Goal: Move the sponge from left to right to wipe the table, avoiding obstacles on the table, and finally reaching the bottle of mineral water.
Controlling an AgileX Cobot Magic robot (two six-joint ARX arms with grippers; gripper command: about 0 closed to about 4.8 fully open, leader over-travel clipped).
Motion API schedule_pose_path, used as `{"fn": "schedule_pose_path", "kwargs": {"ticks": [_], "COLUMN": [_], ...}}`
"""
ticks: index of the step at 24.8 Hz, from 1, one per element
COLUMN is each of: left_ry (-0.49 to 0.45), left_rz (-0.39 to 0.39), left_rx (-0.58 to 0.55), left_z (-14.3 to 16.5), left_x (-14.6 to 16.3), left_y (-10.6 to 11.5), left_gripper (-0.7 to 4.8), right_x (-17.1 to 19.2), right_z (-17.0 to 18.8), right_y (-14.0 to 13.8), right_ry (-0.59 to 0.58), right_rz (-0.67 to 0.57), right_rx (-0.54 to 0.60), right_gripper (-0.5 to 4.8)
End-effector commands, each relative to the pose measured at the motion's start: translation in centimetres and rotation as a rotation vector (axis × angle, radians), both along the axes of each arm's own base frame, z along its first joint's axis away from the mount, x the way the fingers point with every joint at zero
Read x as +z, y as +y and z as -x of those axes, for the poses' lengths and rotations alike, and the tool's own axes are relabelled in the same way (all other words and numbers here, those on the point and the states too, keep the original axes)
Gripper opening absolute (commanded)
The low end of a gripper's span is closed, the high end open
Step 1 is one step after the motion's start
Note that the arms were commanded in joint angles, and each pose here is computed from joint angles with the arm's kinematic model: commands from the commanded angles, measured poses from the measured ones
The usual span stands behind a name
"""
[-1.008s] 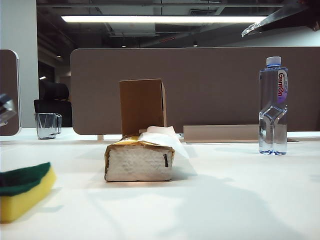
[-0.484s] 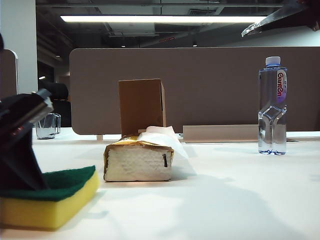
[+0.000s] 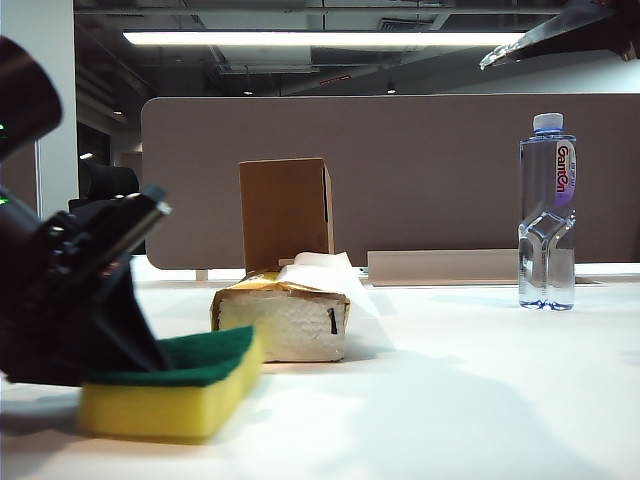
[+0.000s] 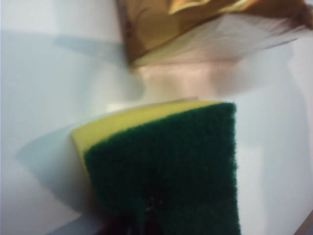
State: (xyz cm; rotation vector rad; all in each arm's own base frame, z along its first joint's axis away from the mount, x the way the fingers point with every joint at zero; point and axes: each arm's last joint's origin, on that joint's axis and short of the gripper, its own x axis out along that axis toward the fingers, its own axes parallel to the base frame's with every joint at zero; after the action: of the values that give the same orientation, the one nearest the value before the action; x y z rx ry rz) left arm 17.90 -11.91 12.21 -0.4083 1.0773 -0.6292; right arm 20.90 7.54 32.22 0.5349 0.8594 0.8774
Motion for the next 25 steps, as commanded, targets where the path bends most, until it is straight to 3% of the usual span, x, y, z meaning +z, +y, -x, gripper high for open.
{"fn": "schedule_pose_path", "kwargs": {"ticks": [1,11,25], "left_ry": [0.049,0.004,-0.020], "left_rz": [-0.021,0.001,0.041], "left_rx": [-0.038,-0.013,-0.012], "left_z": [0.9,0.9,0.4], "left_x": [-0.6,-0.1,0.0], "left_y": [-1.0,-2.1,-2.6], "left_gripper": [-0.06,-0.06,-0.06], "right_x": [0.1,-0.8,0.0], "right_z": [0.3,1.6,2.9], "right_y": [0.0,-0.1,-0.4], "right_ry": [0.018,0.126,0.090], "right_rz": [-0.012,0.040,0.036], "right_rx": [0.030,0.074,0.083], "right_gripper": [3.77,3.77,3.76]}}
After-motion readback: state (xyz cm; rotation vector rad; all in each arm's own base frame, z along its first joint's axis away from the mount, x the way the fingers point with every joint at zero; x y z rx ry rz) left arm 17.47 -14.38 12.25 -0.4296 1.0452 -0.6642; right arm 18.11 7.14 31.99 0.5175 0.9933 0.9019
